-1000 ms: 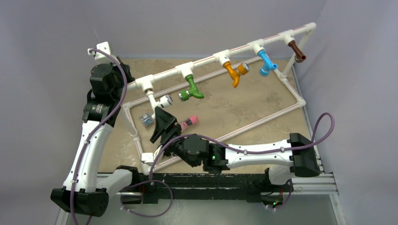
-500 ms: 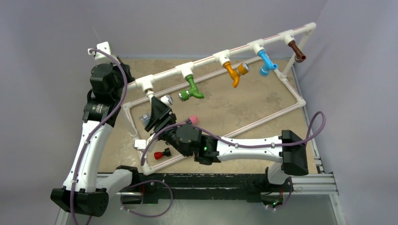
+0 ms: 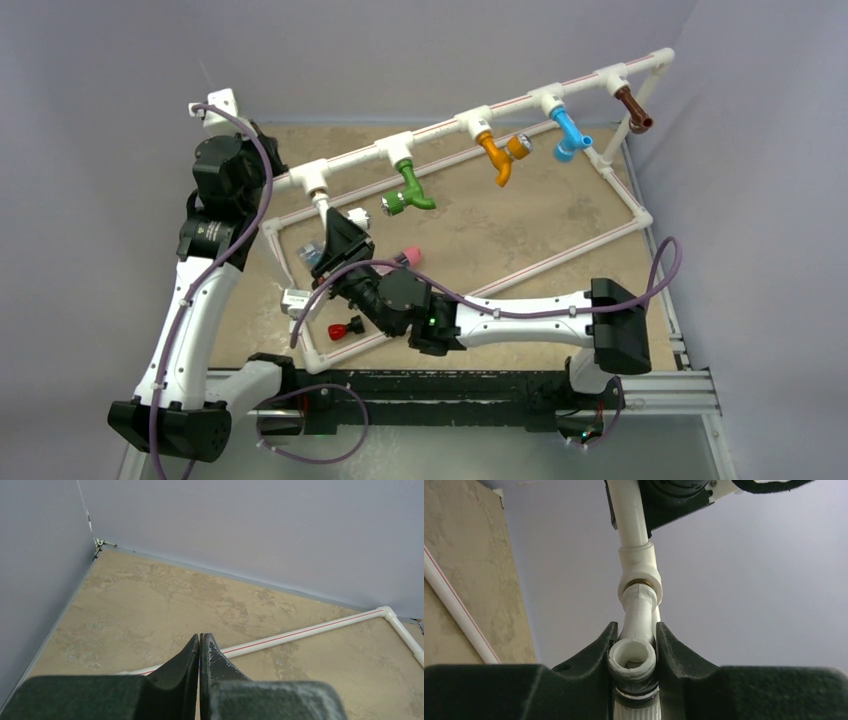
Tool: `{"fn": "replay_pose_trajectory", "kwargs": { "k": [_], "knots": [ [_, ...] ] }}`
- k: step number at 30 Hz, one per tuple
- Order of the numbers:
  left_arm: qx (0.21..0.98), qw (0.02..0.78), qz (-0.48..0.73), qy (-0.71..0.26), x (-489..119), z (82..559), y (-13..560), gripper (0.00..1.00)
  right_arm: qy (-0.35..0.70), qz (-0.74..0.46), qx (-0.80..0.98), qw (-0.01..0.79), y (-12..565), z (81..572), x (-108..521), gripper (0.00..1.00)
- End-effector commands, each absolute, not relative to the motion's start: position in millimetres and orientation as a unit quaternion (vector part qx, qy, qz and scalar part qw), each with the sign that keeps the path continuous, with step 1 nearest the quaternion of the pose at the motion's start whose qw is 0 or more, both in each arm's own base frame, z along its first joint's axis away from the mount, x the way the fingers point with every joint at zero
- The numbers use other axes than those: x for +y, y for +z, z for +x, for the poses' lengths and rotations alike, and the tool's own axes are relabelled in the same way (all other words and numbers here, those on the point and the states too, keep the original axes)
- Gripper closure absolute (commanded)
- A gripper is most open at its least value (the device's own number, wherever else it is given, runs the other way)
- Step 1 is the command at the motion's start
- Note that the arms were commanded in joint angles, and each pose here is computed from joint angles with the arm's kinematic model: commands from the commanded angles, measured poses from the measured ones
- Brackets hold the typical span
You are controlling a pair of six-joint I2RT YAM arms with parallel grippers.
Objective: Install the water faucets
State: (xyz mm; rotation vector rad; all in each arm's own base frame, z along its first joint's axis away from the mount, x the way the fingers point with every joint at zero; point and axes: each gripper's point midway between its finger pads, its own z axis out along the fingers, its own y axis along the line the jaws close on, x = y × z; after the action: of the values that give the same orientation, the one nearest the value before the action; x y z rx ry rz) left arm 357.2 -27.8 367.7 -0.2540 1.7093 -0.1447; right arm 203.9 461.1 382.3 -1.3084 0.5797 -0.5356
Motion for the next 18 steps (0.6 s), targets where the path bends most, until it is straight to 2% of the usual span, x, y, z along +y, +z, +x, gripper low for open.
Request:
{"fn": "replay_pose_trajectory", "kwargs": {
  "k": [1,5,9,12,18],
  "knots": [
    [0.855,0.511,-0.043,-0.075,-55.7,329.5,276.1,1.00,-0.163,-0.472,0.392,0.772,395.7,219.8,447.9,1.00],
    [0.855,0.511,-0.043,-0.075,-55.7,329.7,275.6,1.00,-0.049,-0.382,0.472,0.793,402.2,221.5,457.4,1.00],
    [0.855,0.511,-0.044,-0.075,-55.4,329.3,275.7,1.00,0.114,-0.269,0.531,0.795,424.0,214.8,466.4,1.00],
    [0.855,0.512,-0.043,-0.075,-55.6,328.8,276.7,1.00,0.248,-0.186,0.554,0.773,441.1,205.9,467.7,1.00],
    [0.855,0.511,-0.042,-0.080,-57.3,329.0,276.5,1.00,0.440,-0.015,0.561,0.701,460.5,209.7,445.8,1.00]
  ]
}}
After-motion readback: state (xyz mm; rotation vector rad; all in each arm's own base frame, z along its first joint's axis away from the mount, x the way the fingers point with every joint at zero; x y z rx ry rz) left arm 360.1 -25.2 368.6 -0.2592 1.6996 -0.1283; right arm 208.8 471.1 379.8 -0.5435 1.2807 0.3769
